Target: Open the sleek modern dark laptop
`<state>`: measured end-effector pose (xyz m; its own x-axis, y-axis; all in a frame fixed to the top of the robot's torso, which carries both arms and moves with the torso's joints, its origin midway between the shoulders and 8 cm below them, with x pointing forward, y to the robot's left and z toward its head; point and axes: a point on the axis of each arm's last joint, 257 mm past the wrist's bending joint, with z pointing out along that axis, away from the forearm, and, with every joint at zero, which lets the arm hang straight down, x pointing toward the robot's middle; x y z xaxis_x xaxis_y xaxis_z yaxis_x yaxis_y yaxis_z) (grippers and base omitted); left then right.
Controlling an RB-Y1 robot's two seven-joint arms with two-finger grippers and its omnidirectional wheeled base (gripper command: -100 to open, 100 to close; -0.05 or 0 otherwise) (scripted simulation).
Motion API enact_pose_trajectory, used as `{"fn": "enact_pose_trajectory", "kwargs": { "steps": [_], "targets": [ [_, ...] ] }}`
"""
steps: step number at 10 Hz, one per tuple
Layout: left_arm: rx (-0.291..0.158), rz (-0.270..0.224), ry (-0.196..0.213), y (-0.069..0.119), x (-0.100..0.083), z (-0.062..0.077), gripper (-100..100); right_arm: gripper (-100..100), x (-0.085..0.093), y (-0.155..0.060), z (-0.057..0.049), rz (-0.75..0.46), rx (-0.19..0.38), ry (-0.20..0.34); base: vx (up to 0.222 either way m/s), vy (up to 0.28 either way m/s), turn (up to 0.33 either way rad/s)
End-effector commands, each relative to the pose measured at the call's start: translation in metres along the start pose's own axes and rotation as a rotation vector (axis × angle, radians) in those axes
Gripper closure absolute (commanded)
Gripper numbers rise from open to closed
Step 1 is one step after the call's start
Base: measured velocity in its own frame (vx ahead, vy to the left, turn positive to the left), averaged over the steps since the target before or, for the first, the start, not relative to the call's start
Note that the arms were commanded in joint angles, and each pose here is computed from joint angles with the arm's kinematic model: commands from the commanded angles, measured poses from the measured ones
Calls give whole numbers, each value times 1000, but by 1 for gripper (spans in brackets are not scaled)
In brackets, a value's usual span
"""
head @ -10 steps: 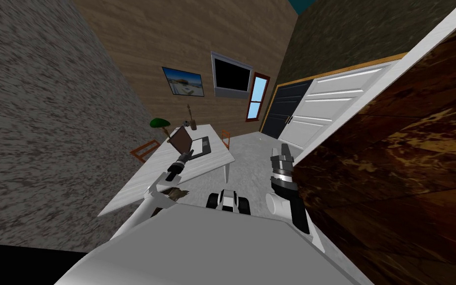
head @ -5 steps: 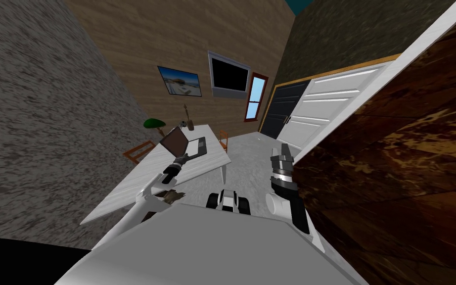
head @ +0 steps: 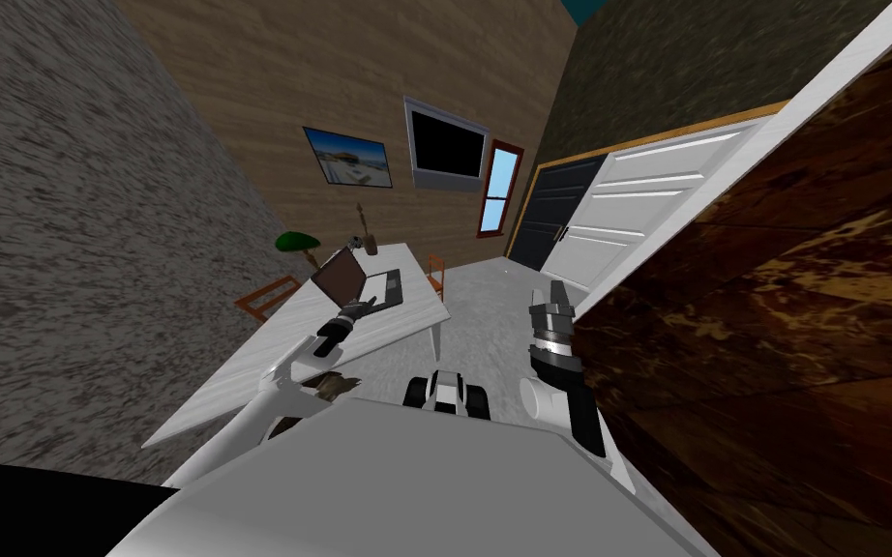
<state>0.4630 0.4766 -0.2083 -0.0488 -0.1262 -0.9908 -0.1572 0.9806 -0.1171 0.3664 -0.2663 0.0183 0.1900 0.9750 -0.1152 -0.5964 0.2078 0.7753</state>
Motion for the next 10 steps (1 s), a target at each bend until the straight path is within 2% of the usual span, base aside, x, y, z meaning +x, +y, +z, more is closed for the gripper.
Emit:
{"fn": "enact_pose_trajectory", "kwargs": {
  "steps": [1, 3, 4, 5, 6, 8, 9, 10],
  "targets": [
    [52, 2, -4, -12, -17, 8, -100, 0, 0, 0, 0, 0, 0, 0, -21, 26, -2],
    [104, 4, -6, -27, -32, 15, -100, 0, 0, 0, 0, 0, 0, 0, -15, 32, -2],
    [104, 9, -6, -26, -33, 15, -100, 0, 0, 0, 0, 0, 0, 0, -11, 25, -2],
    [133, 11, -5, -34, -40, 18, -100, 0, 0, 0, 0, 0, 0, 0, -11, 21, -1],
    [134, 13, -5, -34, -41, 18, -100, 0, 0, 0, 0, 0, 0, 0, -10, 16, -1],
    [192, 4, 1, -54, -53, 22, -100, 0, 0, 0, 0, 0, 0, 0, -15, 25, -2],
    [195, 24, 2, -52, -57, 22, -100, 0, 0, 0, 0, 0, 0, 0, -12, 27, -5],
    [225, 17, 8, -62, -62, 24, -100, 0, 0, 0, 0, 0, 0, 0, -17, 28, 2]
  ]
}}
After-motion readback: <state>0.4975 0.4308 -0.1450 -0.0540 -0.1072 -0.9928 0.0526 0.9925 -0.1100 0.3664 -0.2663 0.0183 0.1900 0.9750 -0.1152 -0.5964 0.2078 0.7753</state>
